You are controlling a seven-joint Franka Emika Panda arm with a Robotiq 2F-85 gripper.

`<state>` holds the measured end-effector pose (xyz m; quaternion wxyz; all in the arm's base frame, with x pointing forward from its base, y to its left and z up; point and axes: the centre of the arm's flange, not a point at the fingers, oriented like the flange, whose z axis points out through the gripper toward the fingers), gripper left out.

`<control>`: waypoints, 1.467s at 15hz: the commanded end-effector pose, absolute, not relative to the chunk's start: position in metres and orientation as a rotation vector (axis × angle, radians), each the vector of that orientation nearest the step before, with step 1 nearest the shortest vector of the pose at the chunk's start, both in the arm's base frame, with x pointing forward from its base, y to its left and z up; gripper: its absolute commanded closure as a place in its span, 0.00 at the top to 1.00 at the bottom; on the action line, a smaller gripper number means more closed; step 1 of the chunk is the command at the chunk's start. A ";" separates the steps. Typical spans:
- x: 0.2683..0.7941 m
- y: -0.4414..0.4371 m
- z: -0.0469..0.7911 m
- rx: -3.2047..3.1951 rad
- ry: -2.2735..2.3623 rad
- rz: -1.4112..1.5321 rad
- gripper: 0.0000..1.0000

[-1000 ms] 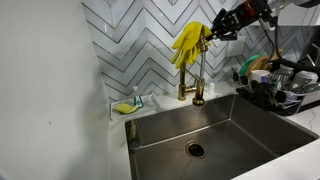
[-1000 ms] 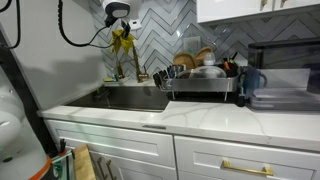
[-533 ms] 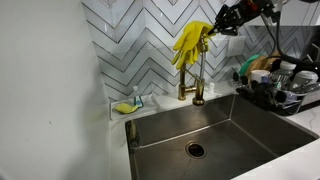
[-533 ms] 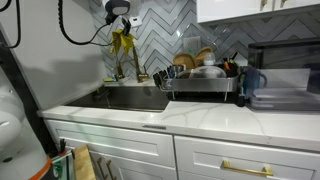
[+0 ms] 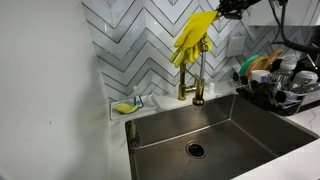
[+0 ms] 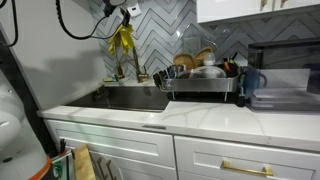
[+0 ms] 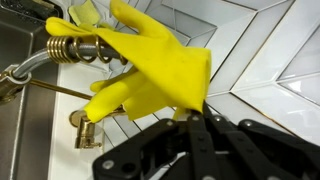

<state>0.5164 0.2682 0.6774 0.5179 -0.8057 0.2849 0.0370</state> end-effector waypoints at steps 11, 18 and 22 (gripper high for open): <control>0.475 0.300 0.720 -1.939 0.378 -0.002 0.01; 0.447 0.296 0.731 -2.034 0.342 0.068 0.01; 0.434 0.278 0.737 -2.109 0.351 0.061 0.01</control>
